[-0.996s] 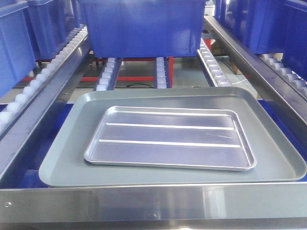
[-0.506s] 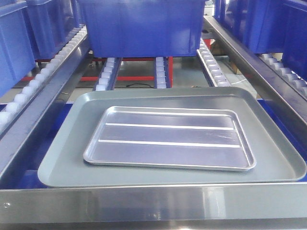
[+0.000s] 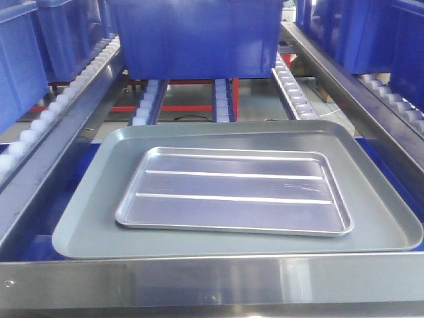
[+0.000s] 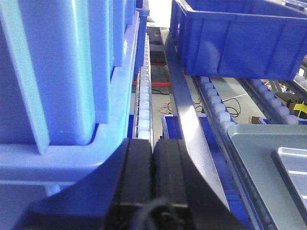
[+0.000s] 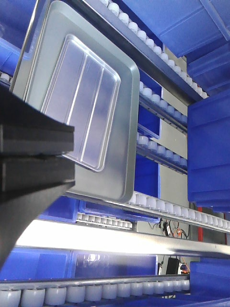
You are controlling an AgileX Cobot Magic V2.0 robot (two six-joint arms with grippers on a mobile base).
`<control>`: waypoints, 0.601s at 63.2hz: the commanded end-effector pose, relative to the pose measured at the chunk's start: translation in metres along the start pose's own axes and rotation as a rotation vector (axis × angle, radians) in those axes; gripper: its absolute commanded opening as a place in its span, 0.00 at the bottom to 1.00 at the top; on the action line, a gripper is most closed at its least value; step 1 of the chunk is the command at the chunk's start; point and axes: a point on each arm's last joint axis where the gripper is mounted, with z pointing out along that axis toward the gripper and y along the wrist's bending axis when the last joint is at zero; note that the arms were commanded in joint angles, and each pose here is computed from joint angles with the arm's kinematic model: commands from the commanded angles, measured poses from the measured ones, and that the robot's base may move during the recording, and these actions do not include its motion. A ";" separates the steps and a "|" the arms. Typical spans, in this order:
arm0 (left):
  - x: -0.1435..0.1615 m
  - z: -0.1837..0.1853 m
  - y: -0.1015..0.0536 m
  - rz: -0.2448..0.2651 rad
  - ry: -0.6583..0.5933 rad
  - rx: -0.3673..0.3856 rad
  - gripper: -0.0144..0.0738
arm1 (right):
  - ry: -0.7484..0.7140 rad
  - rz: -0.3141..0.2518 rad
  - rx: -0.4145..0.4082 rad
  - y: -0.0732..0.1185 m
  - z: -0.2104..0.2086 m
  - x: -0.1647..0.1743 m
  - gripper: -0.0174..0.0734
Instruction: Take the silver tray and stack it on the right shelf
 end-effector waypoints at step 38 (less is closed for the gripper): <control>-0.003 -0.001 0.001 -0.010 -0.092 -0.007 0.06 | -0.318 -0.105 0.351 -0.024 0.023 0.046 0.25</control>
